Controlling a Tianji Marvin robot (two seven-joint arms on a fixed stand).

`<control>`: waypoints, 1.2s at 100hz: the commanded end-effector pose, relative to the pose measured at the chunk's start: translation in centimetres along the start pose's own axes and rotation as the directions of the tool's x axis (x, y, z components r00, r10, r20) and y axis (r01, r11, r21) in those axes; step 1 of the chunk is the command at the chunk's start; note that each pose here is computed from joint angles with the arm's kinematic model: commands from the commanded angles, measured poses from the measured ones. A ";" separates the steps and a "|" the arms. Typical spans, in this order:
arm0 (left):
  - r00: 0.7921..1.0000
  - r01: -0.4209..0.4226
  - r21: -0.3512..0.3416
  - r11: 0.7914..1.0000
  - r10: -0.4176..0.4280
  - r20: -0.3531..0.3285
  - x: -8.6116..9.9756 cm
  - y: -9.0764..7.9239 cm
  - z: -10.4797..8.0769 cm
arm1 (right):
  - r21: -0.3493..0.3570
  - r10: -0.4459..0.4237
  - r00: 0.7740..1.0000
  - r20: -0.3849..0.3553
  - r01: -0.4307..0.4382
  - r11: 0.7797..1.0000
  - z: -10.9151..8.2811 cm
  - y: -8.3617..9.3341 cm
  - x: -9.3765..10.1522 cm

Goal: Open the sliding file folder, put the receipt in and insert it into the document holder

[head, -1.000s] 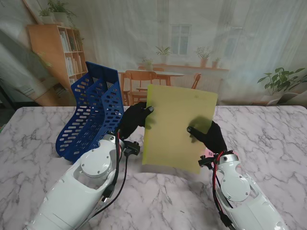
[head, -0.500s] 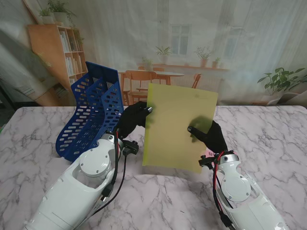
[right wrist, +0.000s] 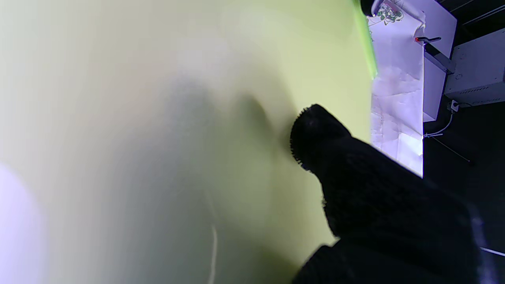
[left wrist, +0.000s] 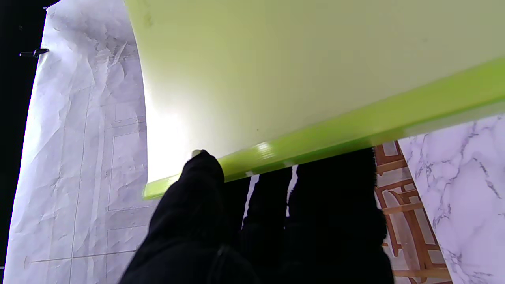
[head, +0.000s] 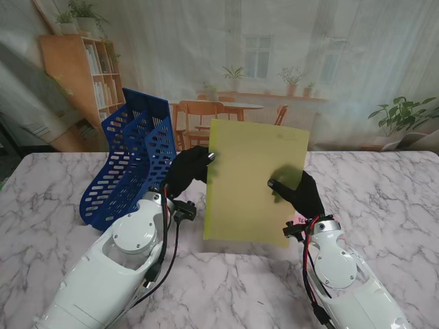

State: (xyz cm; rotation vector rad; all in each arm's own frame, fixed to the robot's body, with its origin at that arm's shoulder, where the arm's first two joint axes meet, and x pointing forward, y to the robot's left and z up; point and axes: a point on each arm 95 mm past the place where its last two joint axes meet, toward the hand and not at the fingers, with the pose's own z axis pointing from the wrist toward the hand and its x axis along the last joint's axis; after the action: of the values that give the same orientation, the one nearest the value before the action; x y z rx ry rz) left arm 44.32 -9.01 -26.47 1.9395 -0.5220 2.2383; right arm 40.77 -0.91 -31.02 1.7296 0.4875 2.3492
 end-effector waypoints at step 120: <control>0.999 -0.003 -0.028 1.000 0.005 0.047 -1.4 1.7 -0.3 | -0.160 0.036 0.995 -0.093 -0.050 0.986 1.0 1.1 1.4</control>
State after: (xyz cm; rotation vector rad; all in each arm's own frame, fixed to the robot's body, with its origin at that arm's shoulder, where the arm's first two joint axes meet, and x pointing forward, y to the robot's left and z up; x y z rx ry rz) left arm 43.87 -10.24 -27.89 1.9852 -0.5556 2.1989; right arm 41.28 -1.37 -29.43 1.5929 0.2800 2.4206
